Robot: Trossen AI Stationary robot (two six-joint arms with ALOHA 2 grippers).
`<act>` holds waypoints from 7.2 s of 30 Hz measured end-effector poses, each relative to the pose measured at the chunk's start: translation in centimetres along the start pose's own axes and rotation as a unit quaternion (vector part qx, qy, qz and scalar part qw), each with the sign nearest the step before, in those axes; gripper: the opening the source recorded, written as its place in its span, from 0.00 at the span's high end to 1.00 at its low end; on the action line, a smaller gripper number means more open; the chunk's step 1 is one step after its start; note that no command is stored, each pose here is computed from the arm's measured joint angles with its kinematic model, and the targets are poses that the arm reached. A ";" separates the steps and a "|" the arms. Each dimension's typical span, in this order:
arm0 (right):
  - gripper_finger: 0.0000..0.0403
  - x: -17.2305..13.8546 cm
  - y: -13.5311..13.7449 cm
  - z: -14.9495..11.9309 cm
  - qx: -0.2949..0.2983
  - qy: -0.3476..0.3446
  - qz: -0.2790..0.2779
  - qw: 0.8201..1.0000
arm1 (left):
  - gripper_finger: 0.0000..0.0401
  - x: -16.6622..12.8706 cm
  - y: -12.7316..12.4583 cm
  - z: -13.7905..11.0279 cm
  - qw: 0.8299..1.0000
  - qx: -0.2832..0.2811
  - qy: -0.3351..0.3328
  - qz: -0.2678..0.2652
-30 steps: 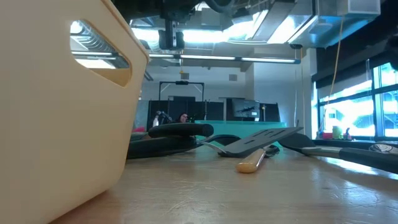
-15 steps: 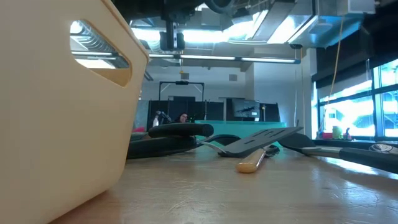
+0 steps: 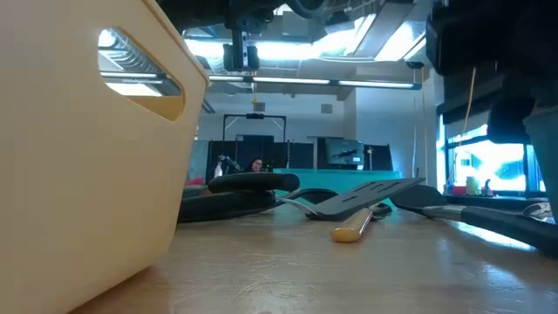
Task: Pick & Place Kitchen Items
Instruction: Put the black serving spoon into the blue bin
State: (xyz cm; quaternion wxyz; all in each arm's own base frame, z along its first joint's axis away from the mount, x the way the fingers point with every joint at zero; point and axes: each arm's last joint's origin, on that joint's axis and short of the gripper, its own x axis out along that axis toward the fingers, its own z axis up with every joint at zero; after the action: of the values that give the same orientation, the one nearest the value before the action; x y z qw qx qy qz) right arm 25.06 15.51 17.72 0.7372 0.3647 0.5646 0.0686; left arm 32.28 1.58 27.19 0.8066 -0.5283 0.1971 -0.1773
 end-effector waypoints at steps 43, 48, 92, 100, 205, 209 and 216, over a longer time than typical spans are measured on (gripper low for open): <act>1.00 -17.6 6.9 -11.8 -0.055 0.001 -0.153 0.987 | 0.90 12.8 1.4 0.2 0.940 -0.122 0.315 -0.052; 1.00 -19.6 4.9 -13.5 -0.032 0.006 -0.222 0.975 | 0.90 14.4 1.6 -1.3 0.930 -0.136 0.340 -0.036; 0.94 -25.4 1.7 -10.8 -0.158 -0.180 -0.181 0.954 | 0.90 25.1 3.3 -0.7 0.917 -0.127 0.375 -0.040; 0.70 -24.6 3.7 -9.0 -0.315 -0.200 -0.157 0.914 | 0.90 24.8 3.6 0.1 0.919 -0.138 0.368 -0.037; 0.83 -2.7 7.3 -9.3 -0.078 -0.248 -0.066 0.963 | 0.52 11.1 -4.4 18.7 0.985 0.060 0.112 -0.120; 0.83 0.3 6.7 -10.0 -0.120 -0.225 -0.108 0.961 | 0.52 11.8 -7.1 16.6 0.977 0.086 0.137 -0.136; 0.83 4.2 6.0 -10.1 -0.149 -0.227 -0.132 0.953 | 0.53 12.4 -11.6 12.7 0.964 0.132 0.171 -0.154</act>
State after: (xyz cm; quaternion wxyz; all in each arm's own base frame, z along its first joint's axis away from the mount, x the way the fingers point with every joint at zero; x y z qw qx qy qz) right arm 19.49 26.68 17.09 0.8944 0.1788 0.4087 -0.0309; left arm 48.46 1.01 40.93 0.7866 -0.4024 0.2235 -0.4115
